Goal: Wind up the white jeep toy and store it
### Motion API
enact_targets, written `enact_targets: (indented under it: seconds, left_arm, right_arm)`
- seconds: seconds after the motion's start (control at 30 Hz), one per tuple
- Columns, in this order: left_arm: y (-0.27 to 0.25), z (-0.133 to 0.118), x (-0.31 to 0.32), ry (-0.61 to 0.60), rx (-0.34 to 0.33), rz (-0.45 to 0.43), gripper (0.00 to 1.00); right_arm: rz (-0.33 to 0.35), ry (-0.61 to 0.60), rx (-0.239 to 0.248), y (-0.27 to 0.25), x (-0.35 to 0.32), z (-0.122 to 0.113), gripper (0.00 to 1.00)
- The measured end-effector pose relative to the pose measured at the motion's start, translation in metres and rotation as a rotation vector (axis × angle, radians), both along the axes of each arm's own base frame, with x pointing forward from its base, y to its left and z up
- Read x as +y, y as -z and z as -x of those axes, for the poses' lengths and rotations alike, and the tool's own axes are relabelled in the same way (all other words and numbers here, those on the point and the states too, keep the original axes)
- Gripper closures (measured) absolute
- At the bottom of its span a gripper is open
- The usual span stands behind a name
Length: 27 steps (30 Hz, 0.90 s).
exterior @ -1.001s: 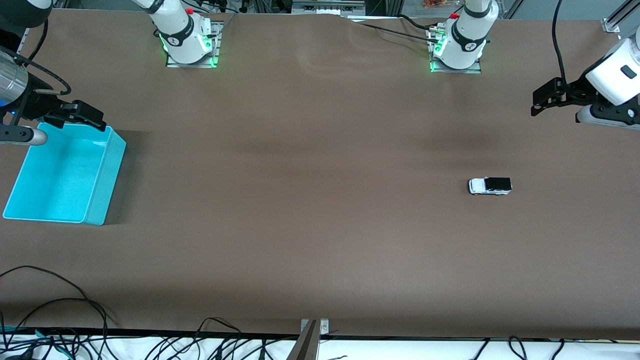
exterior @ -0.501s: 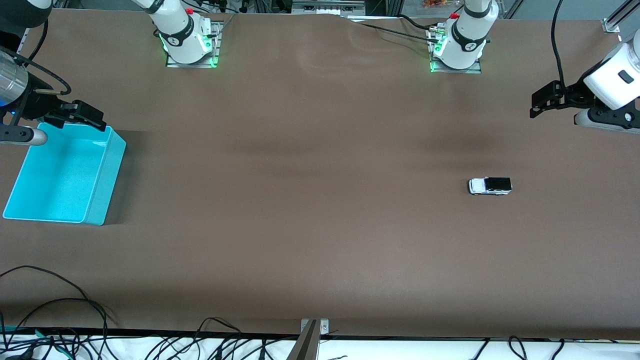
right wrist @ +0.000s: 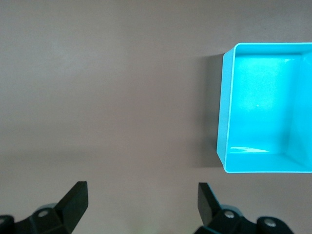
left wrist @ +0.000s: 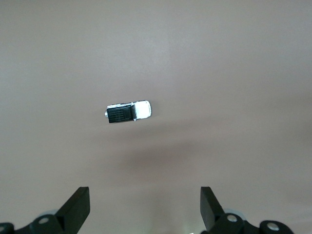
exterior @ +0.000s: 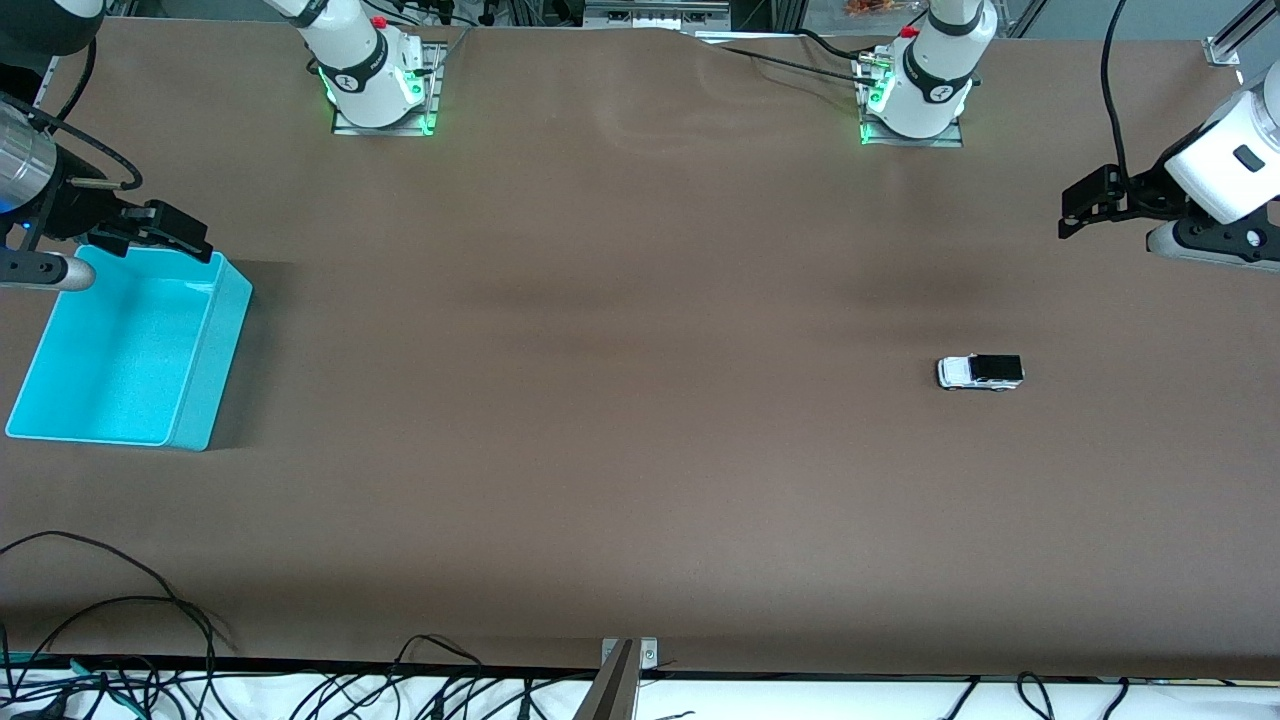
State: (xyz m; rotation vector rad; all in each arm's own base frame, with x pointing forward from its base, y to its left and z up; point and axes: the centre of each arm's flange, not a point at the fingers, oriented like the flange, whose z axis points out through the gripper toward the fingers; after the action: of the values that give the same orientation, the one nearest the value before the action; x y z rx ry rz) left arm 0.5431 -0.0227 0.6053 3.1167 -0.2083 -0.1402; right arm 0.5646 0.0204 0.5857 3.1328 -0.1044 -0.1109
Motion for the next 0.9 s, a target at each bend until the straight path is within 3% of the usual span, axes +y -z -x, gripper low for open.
enact_targets:
  seconds: [0.23,0.53,0.9]
  left_arm:
    - [0.017,-0.007,0.0,0.015,0.033,0.002,0.0]
    - [0.056,-0.025,0.004,0.142,0.1,0.02,0.0]
    - [0.064,-0.042,0.028,0.325,0.098,0.057,0.0]
  right_arm:
    - [0.0,0.0,0.0,0.0,0.0,0.0,0.0]
    - [0.0,0.0,0.0,0.0,0.0,0.0,0.0]
    - [0.0,0.0,0.0,0.0,0.0,0.0,0.0]
